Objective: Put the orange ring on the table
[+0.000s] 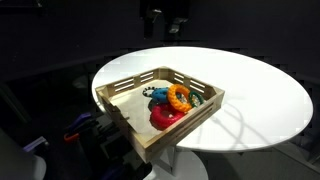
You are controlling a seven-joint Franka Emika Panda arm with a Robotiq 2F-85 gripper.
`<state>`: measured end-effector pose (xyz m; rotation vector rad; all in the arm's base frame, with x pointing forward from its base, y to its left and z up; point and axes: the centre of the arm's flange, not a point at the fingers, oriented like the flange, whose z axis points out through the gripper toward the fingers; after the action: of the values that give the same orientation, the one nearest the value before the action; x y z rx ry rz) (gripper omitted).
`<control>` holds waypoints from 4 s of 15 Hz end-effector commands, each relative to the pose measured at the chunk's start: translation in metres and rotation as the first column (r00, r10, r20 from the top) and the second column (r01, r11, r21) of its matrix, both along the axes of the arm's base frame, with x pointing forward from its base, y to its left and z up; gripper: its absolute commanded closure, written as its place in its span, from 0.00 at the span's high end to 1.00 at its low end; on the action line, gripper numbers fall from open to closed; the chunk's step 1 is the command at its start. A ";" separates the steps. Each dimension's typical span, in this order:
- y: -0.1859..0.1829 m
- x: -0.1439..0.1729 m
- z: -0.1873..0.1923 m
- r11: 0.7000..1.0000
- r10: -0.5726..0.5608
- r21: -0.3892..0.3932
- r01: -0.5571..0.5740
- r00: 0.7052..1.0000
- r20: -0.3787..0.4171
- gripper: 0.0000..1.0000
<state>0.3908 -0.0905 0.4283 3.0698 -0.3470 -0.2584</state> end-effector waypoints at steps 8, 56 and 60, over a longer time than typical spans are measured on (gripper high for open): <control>-0.009 0.016 -0.019 0.999 -0.017 -0.036 0.021 0.993 0.115 1.00; 0.035 0.050 -0.100 0.988 0.141 0.028 -0.150 0.964 0.224 0.02; 0.063 0.064 -0.089 0.979 0.191 0.027 -0.204 0.950 0.245 0.04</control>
<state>0.4446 -0.0407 0.3240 3.1417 -0.1011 0.1047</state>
